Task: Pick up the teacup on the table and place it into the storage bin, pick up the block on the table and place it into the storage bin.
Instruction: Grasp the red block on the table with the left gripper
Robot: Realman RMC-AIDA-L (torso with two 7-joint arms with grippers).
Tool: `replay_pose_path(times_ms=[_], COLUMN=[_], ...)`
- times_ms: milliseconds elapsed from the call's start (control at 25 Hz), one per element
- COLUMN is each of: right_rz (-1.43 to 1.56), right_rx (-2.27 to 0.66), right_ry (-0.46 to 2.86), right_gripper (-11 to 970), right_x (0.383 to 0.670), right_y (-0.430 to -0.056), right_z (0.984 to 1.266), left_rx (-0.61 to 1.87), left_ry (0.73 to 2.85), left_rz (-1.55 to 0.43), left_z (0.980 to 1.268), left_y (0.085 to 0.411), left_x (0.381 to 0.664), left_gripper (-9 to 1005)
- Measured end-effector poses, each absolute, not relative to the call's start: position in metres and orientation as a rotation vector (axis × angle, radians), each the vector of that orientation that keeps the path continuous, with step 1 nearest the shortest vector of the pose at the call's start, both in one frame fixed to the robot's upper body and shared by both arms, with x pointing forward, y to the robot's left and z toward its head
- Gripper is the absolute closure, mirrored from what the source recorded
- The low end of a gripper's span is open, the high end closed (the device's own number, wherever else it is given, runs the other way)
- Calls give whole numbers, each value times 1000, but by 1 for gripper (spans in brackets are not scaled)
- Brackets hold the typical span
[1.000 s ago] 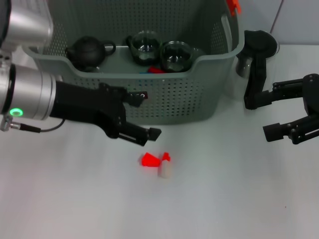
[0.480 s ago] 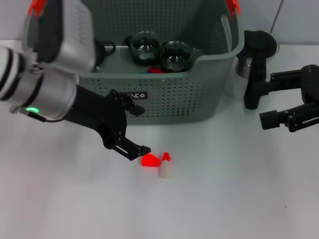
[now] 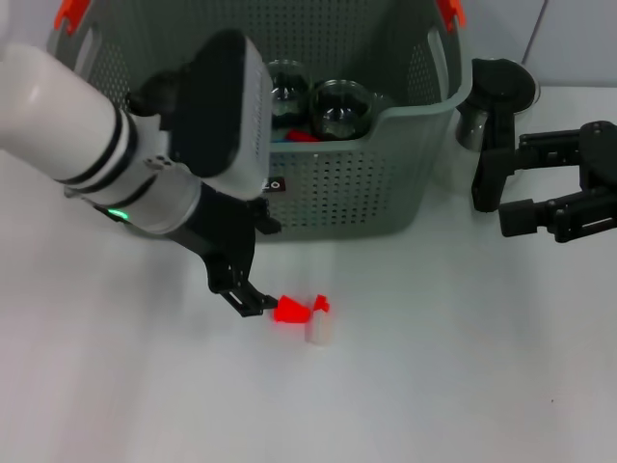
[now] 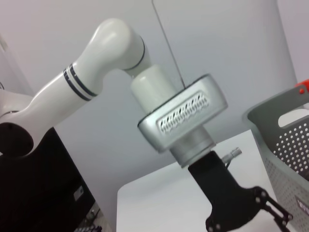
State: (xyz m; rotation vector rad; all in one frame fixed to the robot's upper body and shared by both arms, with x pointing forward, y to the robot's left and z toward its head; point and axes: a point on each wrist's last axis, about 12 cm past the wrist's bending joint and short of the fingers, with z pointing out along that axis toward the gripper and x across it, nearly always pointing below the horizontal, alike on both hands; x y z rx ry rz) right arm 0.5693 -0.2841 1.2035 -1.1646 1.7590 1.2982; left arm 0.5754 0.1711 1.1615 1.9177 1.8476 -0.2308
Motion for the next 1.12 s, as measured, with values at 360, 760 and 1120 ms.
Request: replay_pose_path(times_ms=[360,760,1120], right_rz=[1303,1306,1320], right_rx=[-1149,-1146,-1143], right_ry=[1756,1758,1771], right_gripper=[17,18,19], right_x=[568,567,565], right_y=[-285,-286,-287], right_z=[1202,1201,1197], left_rx=[2017,2081,2120], left_ry=[1848,1853,1841], left_rz=[-164,-101,-57], left_z=[1151,1140,1134], left_y=[159,146,135], left_x=[576,575,574], left_gripper=[65,71,86])
